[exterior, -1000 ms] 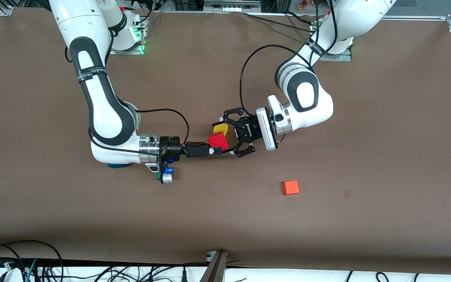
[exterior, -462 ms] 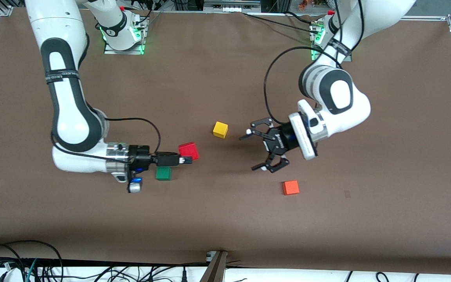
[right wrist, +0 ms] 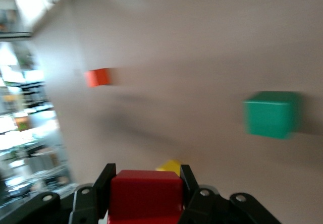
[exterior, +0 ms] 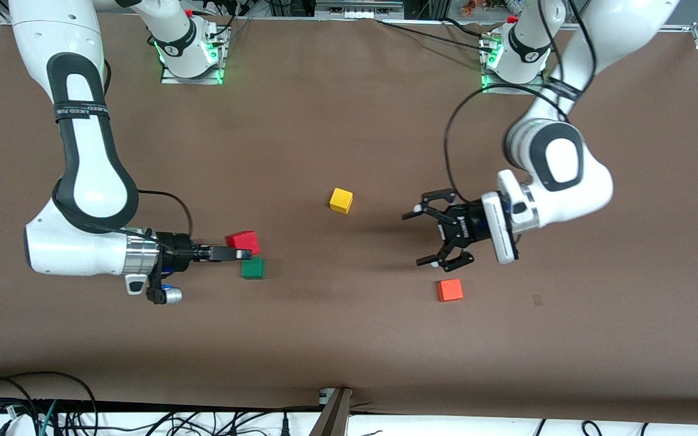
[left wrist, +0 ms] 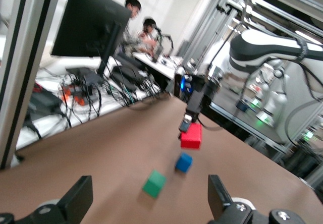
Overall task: Pass red block to right arm, stack on blue
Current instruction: 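Carry the red cube with the right gripper over the blue cube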
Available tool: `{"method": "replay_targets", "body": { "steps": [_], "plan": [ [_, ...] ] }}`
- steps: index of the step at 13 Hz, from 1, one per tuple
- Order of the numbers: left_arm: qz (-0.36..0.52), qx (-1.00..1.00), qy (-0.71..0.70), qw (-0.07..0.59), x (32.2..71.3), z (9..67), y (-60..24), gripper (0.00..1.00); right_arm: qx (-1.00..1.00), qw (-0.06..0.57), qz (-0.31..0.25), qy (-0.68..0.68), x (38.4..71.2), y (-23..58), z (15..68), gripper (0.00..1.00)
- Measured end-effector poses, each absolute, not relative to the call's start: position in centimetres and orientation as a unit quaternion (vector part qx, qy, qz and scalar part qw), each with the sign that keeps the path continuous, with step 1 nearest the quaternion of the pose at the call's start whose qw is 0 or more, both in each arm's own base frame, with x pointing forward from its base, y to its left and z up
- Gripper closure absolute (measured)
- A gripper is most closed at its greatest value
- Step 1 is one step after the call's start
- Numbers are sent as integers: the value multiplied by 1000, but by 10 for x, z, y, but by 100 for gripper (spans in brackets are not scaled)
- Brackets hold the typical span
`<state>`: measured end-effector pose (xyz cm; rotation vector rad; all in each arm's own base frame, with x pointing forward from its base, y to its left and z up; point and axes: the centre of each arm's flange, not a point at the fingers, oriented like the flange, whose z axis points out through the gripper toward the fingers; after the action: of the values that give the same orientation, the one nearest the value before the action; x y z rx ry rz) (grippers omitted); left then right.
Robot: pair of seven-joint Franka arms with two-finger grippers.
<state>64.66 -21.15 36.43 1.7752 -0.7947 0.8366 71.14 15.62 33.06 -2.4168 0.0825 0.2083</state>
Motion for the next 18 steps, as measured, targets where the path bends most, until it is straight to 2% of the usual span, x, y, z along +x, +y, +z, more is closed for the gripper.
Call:
{"method": "replay_targets", "body": {
  "steps": [4,7,9,12,18],
  "plan": [
    [190,777,-351,487,646,361,-124,0,-988,143,51,-40,716,118,319,44],
    [80,817,-358,446,641,378,-89,0,-995,64,34,-74,719,111,318,44],
    [2,841,-355,408,638,409,-74,0,-996,45,14,-76,718,104,312,44],
    [-100,889,-344,286,632,464,-57,0,-997,21,-18,-78,704,91,296,44],
    [-159,948,-257,96,603,529,-62,0,-995,8,-59,-84,665,89,268,44]
  ]
}}
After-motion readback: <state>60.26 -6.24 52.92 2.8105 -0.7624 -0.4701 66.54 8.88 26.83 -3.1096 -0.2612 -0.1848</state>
